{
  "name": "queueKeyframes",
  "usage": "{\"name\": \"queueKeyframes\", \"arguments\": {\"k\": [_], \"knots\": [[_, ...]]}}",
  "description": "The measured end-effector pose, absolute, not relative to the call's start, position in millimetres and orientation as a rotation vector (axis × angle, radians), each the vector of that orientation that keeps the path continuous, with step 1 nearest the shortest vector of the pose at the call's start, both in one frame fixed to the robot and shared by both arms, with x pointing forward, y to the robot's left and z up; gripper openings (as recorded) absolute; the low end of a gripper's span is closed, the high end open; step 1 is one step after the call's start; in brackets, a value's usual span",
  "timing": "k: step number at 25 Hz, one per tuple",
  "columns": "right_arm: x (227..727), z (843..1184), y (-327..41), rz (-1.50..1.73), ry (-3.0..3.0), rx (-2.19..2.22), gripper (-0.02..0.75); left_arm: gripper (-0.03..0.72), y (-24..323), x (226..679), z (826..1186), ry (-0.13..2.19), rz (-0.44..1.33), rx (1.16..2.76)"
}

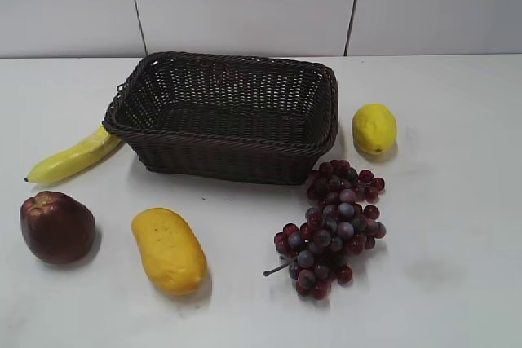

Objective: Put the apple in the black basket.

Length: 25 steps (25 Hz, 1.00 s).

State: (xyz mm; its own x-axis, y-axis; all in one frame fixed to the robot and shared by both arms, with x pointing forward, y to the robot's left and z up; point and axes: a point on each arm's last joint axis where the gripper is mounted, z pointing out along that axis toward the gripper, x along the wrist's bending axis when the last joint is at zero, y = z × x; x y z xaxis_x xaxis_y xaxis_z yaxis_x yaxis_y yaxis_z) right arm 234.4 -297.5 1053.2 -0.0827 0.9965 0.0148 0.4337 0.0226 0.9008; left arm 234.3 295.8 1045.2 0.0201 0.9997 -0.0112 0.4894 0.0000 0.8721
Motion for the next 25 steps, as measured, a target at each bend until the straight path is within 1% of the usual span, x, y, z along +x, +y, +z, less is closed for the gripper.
{"name": "queueKeyframes", "arguments": {"k": [12, 20, 25], "knots": [[234.4, 1053.2, -297.5, 1.022, 1.603, 1.489, 0.591, 0.630, 295.8, 234.3, 1045.2, 1.559, 0.902, 1.581], [234.4, 1053.2, -297.5, 1.022, 1.603, 1.489, 0.591, 0.573, 295.7, 234.3, 1045.2, 1.559, 0.901, 1.580], [234.4, 1053.2, -297.5, 1.022, 1.603, 1.489, 0.591, 0.559, 294.8, 240.5, 1047.2, 1.577, 0.863, 1.596]]}}
